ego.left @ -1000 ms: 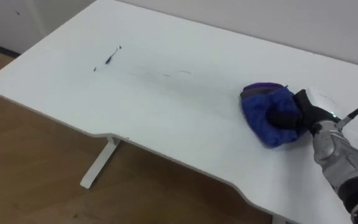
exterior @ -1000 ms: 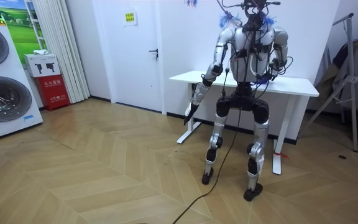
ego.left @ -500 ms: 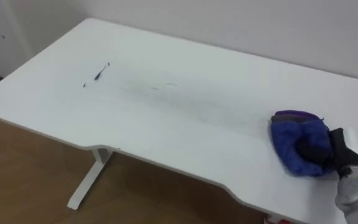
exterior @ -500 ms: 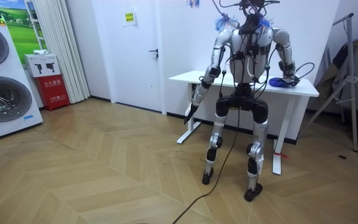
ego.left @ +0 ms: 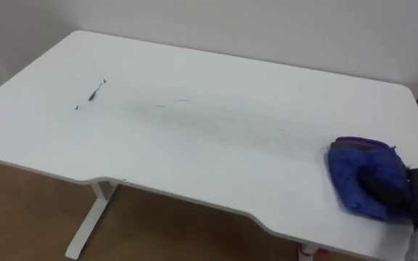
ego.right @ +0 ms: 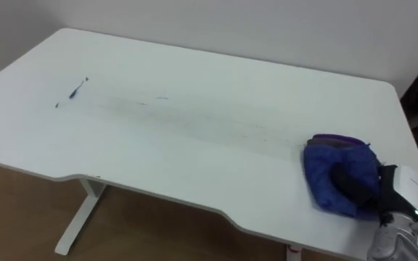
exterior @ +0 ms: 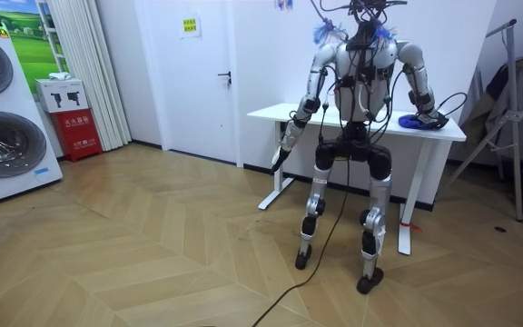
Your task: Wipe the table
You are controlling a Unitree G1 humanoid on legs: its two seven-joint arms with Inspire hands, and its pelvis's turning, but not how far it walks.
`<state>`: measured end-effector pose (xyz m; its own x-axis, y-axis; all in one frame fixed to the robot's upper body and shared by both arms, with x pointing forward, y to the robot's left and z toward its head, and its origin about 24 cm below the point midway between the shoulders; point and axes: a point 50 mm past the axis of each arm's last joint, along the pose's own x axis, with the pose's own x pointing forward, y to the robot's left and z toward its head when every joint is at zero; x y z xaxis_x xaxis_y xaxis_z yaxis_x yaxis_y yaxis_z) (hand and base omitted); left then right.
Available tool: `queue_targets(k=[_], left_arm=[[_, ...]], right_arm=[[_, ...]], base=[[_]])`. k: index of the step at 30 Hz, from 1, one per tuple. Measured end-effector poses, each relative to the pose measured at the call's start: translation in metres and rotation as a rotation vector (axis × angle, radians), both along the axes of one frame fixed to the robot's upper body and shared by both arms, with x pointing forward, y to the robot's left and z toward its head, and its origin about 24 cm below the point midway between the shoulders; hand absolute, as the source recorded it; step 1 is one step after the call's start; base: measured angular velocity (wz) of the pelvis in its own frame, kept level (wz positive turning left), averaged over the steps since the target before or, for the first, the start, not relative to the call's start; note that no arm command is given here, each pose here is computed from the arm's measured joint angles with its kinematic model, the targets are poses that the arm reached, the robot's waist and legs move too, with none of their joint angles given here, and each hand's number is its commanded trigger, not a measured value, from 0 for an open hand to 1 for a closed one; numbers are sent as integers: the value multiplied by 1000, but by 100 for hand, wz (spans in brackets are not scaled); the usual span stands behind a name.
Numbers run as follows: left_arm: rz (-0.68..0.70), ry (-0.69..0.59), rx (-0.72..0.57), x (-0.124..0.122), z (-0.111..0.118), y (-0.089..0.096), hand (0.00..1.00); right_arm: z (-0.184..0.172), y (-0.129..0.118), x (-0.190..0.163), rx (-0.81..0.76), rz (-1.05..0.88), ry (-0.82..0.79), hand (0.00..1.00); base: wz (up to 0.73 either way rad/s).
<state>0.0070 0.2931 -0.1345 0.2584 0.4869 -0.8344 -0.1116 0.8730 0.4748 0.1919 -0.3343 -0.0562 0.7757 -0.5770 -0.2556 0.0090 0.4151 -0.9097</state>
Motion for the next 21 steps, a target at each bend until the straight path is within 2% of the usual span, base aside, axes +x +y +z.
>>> queue_targets(k=[11, 21], left_arm=[[60, -2, -15, -11, -3, 2, 0], [69, -67, -13, 4, -1, 4, 0]], right_arm=[[16, 6, 13, -6, 44, -105, 0], [28, 3, 18, 10, 15, -208, 0]], base=[[-9], [-10]])
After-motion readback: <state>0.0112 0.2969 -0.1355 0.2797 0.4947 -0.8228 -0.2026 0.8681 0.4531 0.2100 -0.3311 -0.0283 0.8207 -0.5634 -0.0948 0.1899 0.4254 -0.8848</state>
